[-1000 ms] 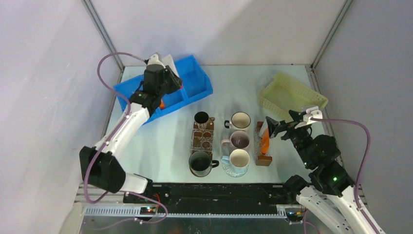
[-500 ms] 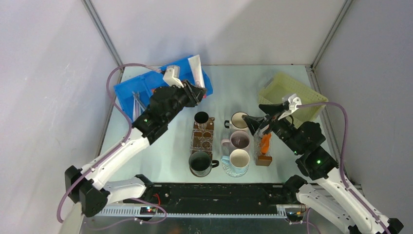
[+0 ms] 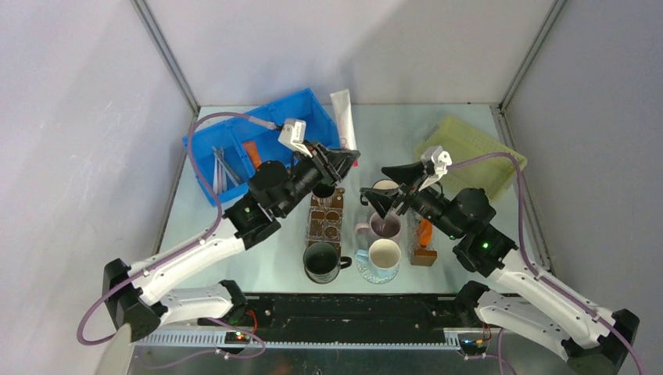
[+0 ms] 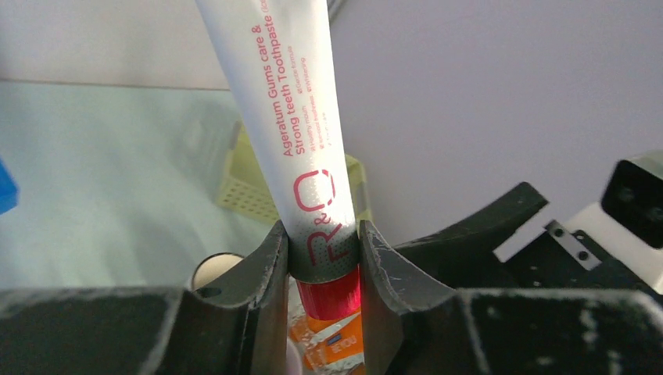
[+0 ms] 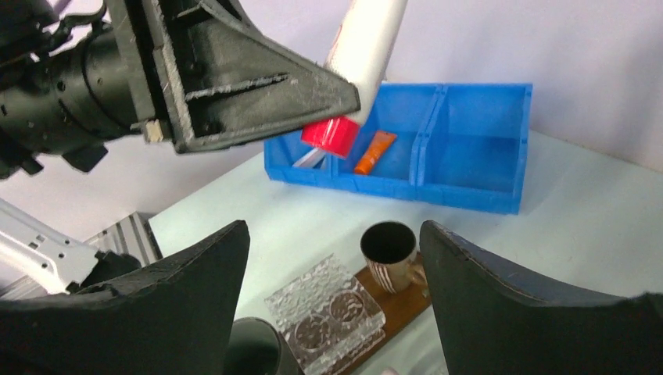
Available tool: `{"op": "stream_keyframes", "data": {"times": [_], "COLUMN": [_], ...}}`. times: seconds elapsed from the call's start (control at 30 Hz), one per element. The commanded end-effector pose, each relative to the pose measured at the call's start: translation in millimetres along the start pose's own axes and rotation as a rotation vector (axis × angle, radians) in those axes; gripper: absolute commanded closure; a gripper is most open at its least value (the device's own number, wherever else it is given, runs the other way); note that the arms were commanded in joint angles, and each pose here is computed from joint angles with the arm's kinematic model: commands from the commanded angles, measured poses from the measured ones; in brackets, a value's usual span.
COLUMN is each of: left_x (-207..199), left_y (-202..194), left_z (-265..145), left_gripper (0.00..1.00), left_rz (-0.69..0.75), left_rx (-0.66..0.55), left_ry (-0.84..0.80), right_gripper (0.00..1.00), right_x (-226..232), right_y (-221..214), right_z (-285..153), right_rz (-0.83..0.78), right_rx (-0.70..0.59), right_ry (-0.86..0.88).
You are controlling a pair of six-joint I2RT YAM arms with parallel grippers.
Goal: Prepare toiletry sets of a toothbrush and toothpaste on the tray
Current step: Pick up the toothpaste from the storage box.
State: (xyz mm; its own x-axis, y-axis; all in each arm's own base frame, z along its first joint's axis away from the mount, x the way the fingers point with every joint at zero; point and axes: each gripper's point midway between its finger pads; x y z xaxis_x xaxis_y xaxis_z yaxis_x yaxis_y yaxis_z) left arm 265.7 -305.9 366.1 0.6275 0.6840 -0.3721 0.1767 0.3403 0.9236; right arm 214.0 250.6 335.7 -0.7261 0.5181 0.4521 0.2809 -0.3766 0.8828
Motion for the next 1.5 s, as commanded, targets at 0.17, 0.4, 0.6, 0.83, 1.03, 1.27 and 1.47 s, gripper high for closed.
{"op": "stream_keyframes", "data": {"times": [0.17, 0.4, 0.6, 0.83, 1.03, 1.27, 1.47], "left_x": [-46, -60, -66, -72, -78, -71, -61], "left_y": [40, 36, 28, 25, 19, 16, 26], "left_z": [-6, -5, -2, -3, -4, -11, -20], "left_gripper": [0.98, 0.97, 0.96, 0.96, 0.94, 0.84, 0.43], "left_rz": [-0.067, -0.064, -0.060, -0.059, -0.062, -0.053, 0.000], "left_rx": [-0.196, -0.200, -0.186, -0.186, -0.168, -0.159, -0.179], "left_ry": [-0.105, -0.132, -0.141, -0.158, -0.182, -0.161, -0.117], "right_gripper": [0.26, 0.32, 0.34, 0.38, 0.60, 0.93, 1.00], "right_x": [7, 8, 14, 15, 14, 14, 20], "right_y": [36, 36, 39, 41, 44, 40, 35], "right_z": [18, 22, 22, 22, 22, 22, 20], "right_rz": [-0.068, -0.086, -0.099, -0.104, -0.108, -0.126, -0.144], "right_rx": [-0.195, -0.208, -0.223, -0.234, -0.270, -0.257, -0.245], "right_ry": [-0.008, -0.009, 0.011, 0.001, -0.001, 0.010, 0.052]}}
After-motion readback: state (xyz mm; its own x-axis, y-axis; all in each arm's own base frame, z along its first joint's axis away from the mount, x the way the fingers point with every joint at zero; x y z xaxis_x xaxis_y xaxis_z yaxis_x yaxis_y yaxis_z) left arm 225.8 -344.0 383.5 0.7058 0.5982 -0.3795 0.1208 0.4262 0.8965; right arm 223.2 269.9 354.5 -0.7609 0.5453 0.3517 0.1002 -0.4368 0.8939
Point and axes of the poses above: each gripper's point midway between its finger pads, its own z axis out along the fingers, its own x axis along the line the jaws close on, y = z × x, and after that the axes turned 13 degrees about z, right-handed
